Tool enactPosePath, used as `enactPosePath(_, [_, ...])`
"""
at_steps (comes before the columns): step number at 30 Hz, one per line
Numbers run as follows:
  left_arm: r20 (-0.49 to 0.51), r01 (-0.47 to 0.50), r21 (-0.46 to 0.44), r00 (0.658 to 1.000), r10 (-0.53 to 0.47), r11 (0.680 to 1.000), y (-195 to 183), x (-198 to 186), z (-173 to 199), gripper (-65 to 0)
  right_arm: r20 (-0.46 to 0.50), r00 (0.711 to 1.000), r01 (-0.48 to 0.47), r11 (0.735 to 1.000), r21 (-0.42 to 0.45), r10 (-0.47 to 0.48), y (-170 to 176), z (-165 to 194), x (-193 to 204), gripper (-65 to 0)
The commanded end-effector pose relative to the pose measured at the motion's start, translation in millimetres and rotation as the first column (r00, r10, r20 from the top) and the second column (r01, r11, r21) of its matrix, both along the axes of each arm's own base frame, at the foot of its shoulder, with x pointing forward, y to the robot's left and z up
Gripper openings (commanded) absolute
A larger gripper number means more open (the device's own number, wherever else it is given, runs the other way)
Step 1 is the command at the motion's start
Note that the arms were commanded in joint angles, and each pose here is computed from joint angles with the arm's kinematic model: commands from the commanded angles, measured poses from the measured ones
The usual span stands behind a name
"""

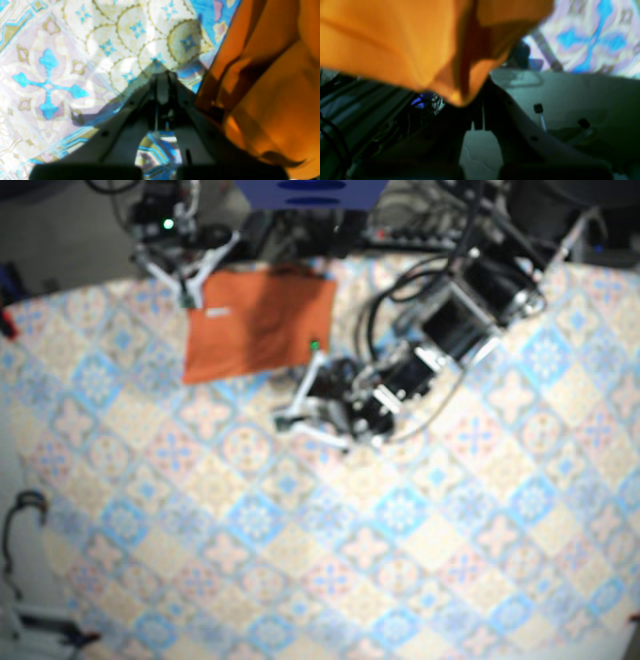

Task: Fold the T-shirt properly
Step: 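Grasp the bundle's edges with both grippers and fold it over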

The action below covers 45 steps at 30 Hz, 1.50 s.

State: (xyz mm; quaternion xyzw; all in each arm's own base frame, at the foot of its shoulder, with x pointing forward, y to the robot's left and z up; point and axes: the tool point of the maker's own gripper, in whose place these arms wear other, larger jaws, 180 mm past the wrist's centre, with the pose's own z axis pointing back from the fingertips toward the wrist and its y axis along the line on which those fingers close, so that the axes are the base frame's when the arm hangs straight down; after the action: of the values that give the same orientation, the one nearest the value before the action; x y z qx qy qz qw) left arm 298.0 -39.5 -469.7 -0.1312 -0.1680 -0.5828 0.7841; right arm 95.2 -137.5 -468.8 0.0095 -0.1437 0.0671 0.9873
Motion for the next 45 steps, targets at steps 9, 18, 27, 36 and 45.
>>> enactPosePath(9, [0.022,0.003,-0.009,1.0,-0.003,1.0,-5.6,8.2,8.5,-65.0,0.032,0.999,0.0,1.0,-0.018,0.0,-4.1,9.5,33.0,-65.0])
enactPosePath(18, [-0.001,0.002,-0.01,1.0,-0.002,1.0,-3.8,-1.8,2.4,-65.0,0.066,0.998,0.001,1.0,-0.021,0.001,-4.8,15.1,54.8,-65.0])
enactPosePath(27, [0.036,0.043,0.013,0.998,-0.044,0.999,5.2,-14.6,15.4,-65.0,0.069,0.998,0.001,1.0,-0.01,-0.001,-2.7,11.5,68.6,-65.0])
enactPosePath(36, [0.072,0.068,0.038,0.995,-0.071,0.997,19.4,-23.1,26.9,-65.0,0.098,0.995,0.0,1.0,0.004,-0.001,0.5,10.7,96.7,-65.0])
enactPosePath(45, [0.047,0.065,0.068,0.997,-0.068,0.996,40.8,-37.8,16.6,-65.0,0.098,0.995,-0.024,0.999,0.03,0.021,12.0,3.0,117.5,-65.0])
